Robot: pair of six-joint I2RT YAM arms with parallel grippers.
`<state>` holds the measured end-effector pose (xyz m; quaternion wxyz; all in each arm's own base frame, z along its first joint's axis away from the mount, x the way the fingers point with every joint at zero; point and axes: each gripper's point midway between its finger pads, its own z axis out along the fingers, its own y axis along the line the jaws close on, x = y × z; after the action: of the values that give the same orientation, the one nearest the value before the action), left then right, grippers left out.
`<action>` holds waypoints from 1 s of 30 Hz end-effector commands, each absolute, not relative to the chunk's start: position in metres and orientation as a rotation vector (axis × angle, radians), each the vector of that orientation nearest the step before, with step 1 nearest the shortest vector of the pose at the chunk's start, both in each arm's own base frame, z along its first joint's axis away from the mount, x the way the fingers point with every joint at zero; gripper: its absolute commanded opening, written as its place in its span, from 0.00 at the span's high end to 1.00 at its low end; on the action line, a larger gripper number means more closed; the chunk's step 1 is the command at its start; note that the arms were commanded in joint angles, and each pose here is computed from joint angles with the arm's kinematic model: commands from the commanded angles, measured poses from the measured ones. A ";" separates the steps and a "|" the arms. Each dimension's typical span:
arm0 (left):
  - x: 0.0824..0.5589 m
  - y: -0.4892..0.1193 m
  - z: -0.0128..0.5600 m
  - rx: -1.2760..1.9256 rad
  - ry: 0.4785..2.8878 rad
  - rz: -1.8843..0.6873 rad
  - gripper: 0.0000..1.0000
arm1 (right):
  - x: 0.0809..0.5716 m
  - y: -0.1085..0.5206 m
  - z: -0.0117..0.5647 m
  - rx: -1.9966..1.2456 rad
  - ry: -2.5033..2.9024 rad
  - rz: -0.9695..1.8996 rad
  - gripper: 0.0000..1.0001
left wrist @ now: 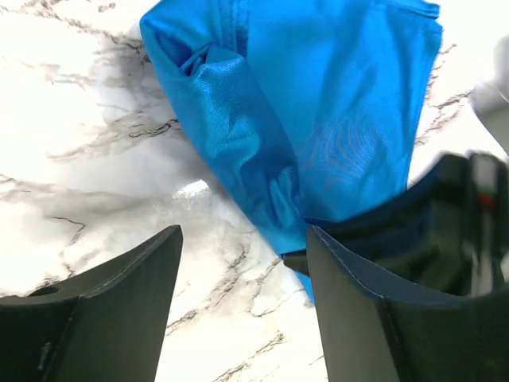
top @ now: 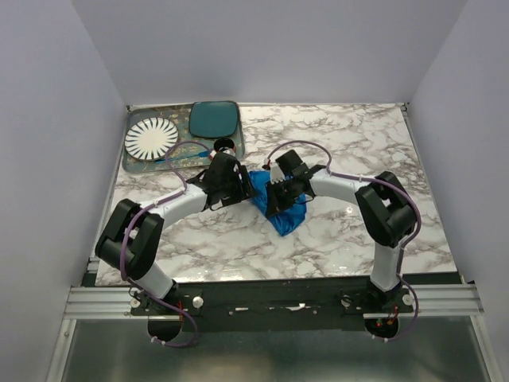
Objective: Fold the napkin, place the utensils inside, and roll it up
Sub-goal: Roll the napkin with the utensil
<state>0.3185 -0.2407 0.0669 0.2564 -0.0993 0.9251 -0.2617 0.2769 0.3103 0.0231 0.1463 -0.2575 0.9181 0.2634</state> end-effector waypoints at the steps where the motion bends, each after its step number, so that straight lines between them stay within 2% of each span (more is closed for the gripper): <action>1: 0.312 -0.236 0.071 -0.215 2.507 -0.696 0.25 | 0.252 0.317 0.019 -0.699 2.742 1.271 0.87; 3: 0.313 -0.245 0.072 -0.209 2.521 -0.742 0.24 | 0.248 0.320 0.029 -0.672 2.728 1.471 0.87; 9: 0.327 -0.266 0.059 -0.221 2.560 -0.785 0.23 | 0.258 0.312 0.025 -0.522 2.740 1.722 0.86; 13: 0.335 -0.268 0.039 -0.259 2.608 -0.731 0.23 | 0.264 0.307 0.022 -0.482 2.737 1.756 0.86; 16: 0.342 -0.265 0.029 -0.282 2.619 -0.673 0.27 | 0.264 0.307 0.023 -0.485 2.733 1.766 0.85; 17: 0.343 -0.263 0.025 -0.296 2.629 -0.651 0.32 | 0.263 0.306 0.024 -0.486 2.730 1.765 0.84; 19: 0.346 -0.259 0.022 -0.305 2.630 -0.625 0.37 | 0.265 0.304 0.024 -0.501 2.733 1.713 0.82; 20: 0.346 -0.258 0.020 -0.308 2.628 -0.615 0.45 | 0.267 0.303 0.026 -0.510 2.733 1.681 0.81; 22: 0.344 -0.256 0.018 -0.301 2.634 -0.609 0.51 | 0.271 0.299 0.032 -0.531 2.725 1.578 0.77; 23: 0.343 -0.255 0.016 -0.300 2.640 -0.605 0.60 | 0.272 0.297 0.034 -0.542 2.721 1.536 0.76; 24: 0.342 -0.256 0.016 -0.298 2.641 -0.612 0.63 | 0.273 0.293 0.032 -0.538 2.737 1.463 0.74; 26: 0.340 -0.257 0.017 -0.300 2.640 -0.627 0.67 | 0.278 0.290 0.047 -0.558 2.701 1.379 0.70; 30: 0.338 -0.258 0.017 -0.302 2.645 -0.646 0.67 | 0.286 0.277 0.063 -0.590 2.682 1.079 0.62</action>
<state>0.3463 -0.2646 0.0312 0.2143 -0.1055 0.9391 -0.2471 0.2775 0.2940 0.0411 0.0173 -0.1767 0.8694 0.4612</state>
